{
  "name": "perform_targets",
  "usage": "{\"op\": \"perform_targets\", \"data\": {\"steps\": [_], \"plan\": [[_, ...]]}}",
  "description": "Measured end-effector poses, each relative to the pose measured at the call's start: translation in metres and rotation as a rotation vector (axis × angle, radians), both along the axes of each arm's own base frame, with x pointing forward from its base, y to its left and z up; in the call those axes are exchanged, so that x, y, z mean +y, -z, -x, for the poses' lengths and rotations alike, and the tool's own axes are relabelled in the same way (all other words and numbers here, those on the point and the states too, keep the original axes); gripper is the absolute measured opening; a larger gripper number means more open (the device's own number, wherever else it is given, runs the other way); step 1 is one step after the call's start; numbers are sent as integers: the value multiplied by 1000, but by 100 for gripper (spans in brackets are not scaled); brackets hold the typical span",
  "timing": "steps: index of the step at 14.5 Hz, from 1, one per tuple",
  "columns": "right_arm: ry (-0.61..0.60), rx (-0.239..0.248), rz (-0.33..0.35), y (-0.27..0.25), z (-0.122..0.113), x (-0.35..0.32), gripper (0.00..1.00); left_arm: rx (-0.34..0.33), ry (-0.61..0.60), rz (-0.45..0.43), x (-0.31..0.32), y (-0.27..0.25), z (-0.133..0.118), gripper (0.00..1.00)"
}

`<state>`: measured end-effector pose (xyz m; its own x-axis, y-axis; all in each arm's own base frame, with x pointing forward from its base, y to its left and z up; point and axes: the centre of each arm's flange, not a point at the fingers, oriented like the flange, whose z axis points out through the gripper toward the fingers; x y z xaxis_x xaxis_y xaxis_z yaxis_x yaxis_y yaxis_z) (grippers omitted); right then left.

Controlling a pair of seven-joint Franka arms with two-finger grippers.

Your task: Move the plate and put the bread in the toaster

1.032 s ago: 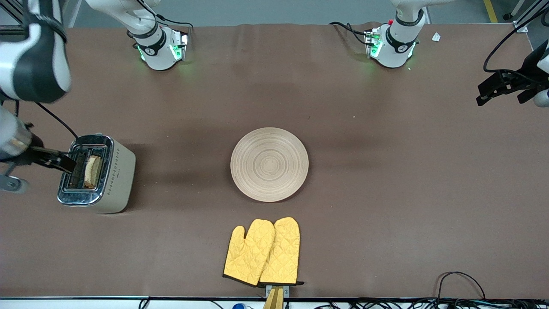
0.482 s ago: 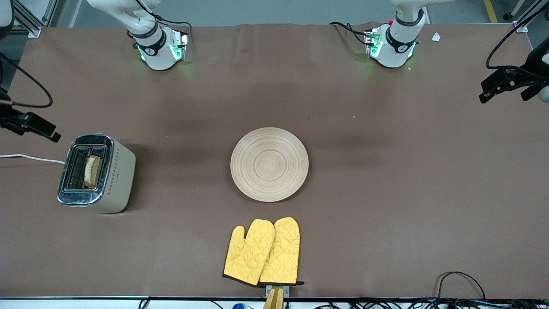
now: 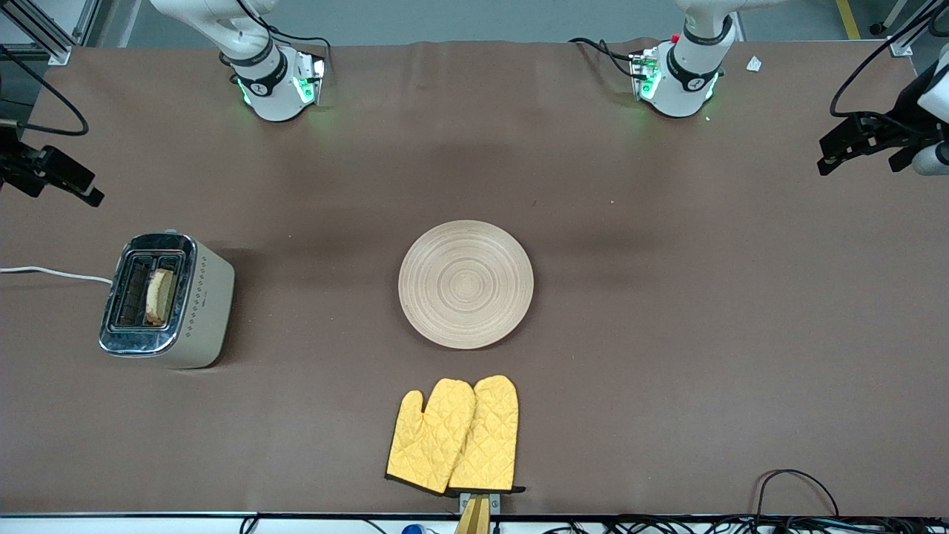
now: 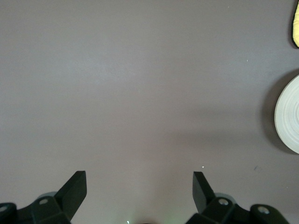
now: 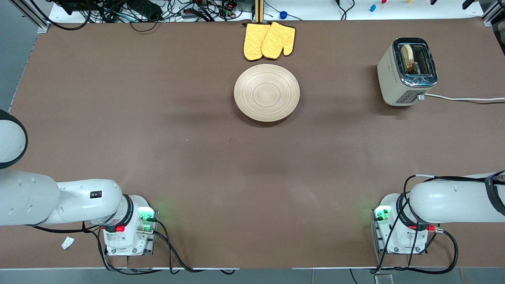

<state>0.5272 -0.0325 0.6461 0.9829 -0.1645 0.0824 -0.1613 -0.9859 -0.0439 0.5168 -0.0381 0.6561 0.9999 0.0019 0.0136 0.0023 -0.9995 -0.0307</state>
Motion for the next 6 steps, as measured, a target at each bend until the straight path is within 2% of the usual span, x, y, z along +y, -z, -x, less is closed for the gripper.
{"op": "perform_targets", "data": {"steps": [6], "plan": [[-90,15,12,2,5,-7,100,-5,6,-1,-4,-3,2,100]]}}
